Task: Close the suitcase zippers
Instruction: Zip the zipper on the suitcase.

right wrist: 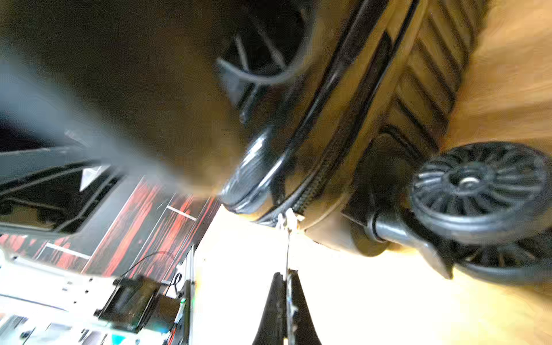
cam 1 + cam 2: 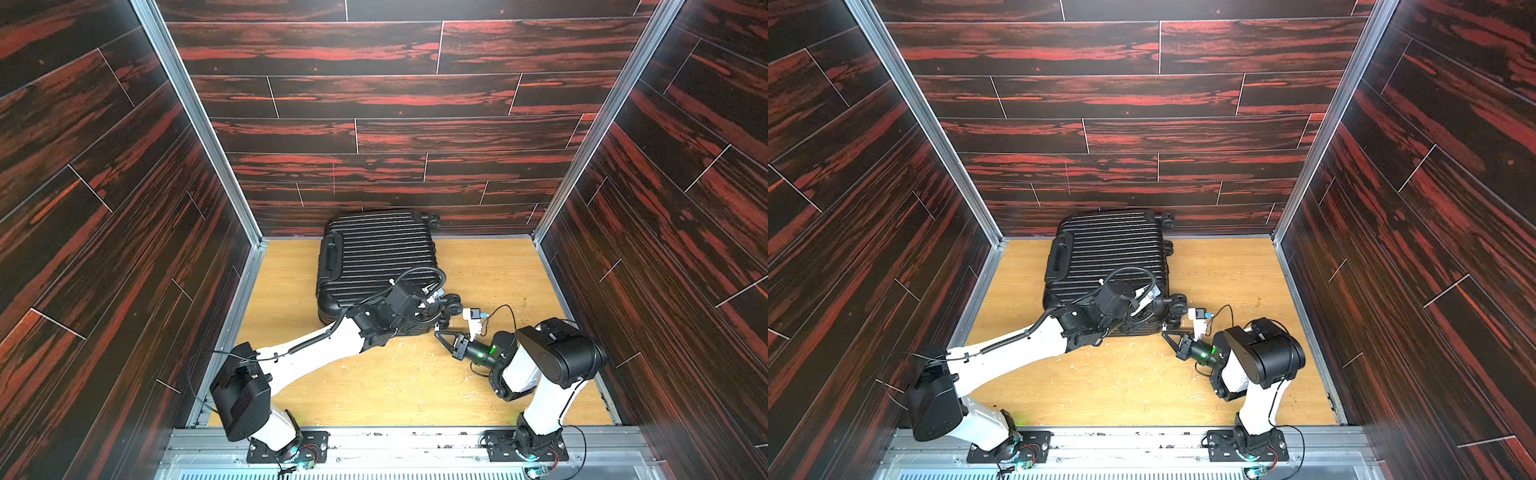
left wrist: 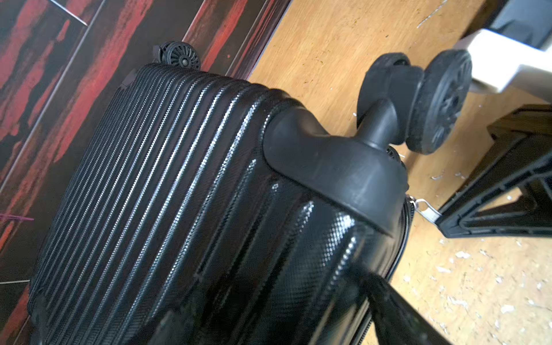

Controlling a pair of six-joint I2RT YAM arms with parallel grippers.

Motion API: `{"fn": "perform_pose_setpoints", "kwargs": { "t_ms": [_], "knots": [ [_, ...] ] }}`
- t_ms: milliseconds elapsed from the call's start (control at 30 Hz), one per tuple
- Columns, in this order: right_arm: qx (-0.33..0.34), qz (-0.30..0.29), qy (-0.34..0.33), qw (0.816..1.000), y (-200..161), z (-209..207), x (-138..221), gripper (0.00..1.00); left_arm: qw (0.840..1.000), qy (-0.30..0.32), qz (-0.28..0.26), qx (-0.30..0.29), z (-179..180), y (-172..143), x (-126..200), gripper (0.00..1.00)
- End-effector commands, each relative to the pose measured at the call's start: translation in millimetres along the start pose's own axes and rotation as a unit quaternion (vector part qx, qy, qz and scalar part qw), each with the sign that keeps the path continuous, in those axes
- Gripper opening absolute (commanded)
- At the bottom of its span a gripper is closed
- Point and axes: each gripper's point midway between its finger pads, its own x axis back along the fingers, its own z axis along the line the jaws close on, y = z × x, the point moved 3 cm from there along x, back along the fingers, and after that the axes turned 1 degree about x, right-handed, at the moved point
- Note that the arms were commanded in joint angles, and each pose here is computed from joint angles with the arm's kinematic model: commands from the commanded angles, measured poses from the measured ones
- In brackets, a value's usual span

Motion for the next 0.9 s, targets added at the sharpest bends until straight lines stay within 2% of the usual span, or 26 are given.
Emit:
{"fn": "perform_pose_setpoints", "kwargs": {
  "t_ms": [0,300,433,600,767,867],
  "knots": [
    [0.004,0.068,0.050,0.996,-33,23,8,0.00,0.974,0.171,0.022,0.146,70,-10,-14,0.83],
    [0.024,0.067,0.057,0.996,-35,31,8,0.00,0.972,0.159,0.036,0.171,63,-11,-26,0.79],
    [0.042,0.062,0.058,0.996,-35,34,6,0.00,0.975,0.131,0.038,0.173,55,-10,-32,0.79],
    [0.064,0.039,0.042,0.996,-30,34,7,0.00,0.980,0.083,0.040,0.174,43,-6,-34,0.74],
    [0.072,0.024,0.024,0.997,-26,30,7,0.00,0.977,0.009,0.008,0.214,36,19,-13,0.74],
    [0.076,0.020,0.016,0.997,-26,27,8,0.00,0.964,-0.013,-0.026,0.265,45,37,14,0.76]
  ]
}}
